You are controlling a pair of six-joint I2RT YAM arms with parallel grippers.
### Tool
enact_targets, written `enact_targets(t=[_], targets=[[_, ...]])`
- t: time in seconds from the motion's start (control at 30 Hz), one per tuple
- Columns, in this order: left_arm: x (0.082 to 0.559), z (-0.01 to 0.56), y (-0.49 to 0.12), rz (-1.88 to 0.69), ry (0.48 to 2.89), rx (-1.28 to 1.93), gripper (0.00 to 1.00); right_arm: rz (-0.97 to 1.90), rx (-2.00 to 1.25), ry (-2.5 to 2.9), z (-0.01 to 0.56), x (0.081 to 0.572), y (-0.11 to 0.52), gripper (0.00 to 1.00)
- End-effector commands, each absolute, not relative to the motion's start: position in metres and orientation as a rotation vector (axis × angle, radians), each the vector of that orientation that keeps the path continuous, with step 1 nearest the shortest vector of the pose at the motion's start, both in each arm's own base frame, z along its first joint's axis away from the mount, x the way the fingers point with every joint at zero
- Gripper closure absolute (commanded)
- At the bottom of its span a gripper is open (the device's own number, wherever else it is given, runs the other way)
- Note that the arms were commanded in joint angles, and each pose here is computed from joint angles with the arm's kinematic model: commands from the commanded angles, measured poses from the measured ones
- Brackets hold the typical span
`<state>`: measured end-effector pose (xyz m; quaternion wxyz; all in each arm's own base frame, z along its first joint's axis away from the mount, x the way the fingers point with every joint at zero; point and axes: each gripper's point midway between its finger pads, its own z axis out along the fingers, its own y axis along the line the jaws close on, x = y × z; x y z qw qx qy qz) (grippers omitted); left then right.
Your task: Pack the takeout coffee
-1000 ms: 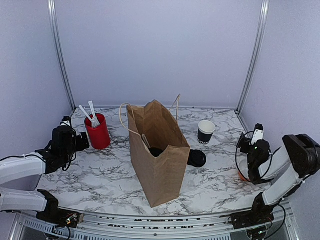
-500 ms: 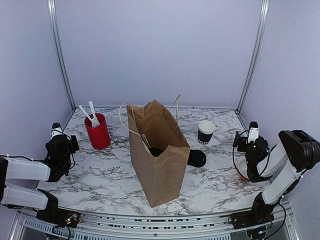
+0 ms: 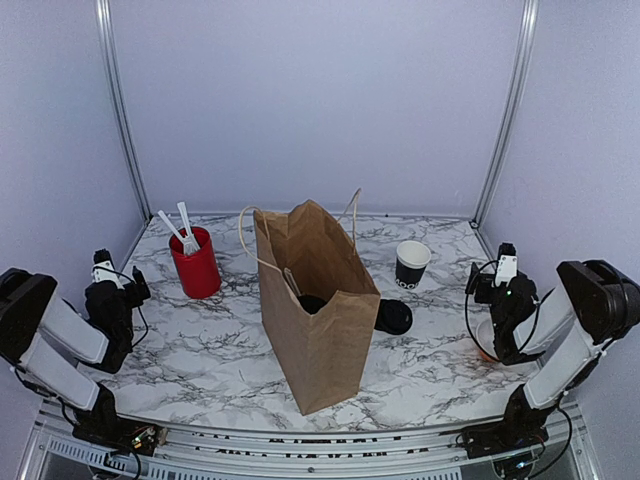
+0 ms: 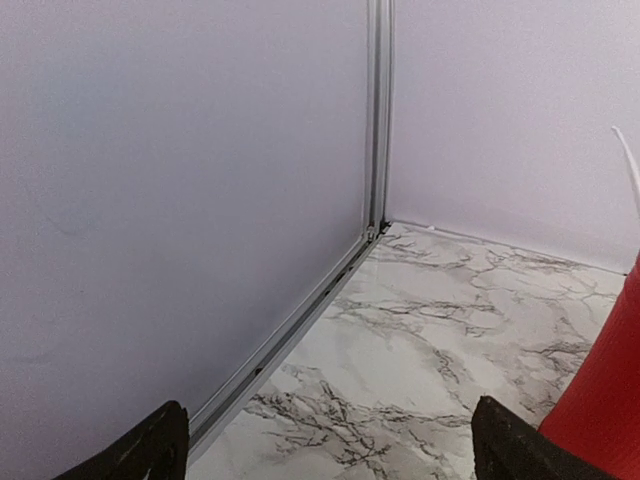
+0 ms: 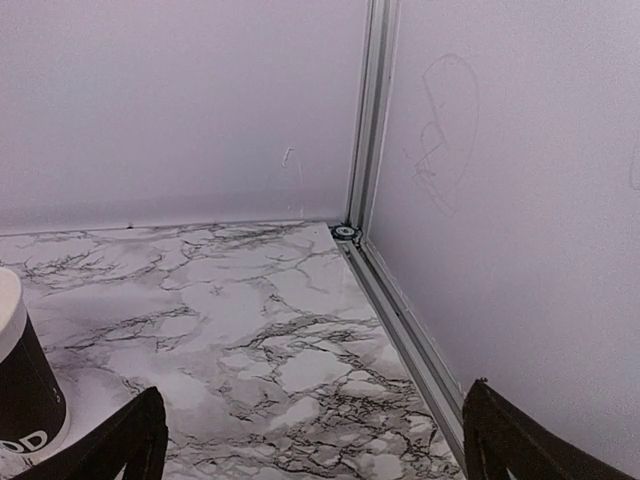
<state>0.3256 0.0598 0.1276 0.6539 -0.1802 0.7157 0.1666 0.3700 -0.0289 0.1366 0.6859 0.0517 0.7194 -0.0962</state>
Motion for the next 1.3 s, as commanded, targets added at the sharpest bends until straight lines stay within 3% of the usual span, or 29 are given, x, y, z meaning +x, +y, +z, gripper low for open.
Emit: enact_targets(t=[0.0, 0.23, 1.27], targets=[[0.339, 0.142, 0.031, 0.229, 1.554, -0.244, 0.01, -0.214, 0.108, 1.58, 0.146, 0.376, -0.026, 0.0], [0.365, 0.131, 0.039, 0.255, 1.653, -0.283, 0.01, -0.214, 0.107, 1.579, 0.147, 0.376, -0.026, 0.0], [0.364, 0.131, 0.041, 0.249, 1.65, -0.295, 0.01, -0.215, 0.106, 1.58, 0.146, 0.376, -0.026, 0.0]])
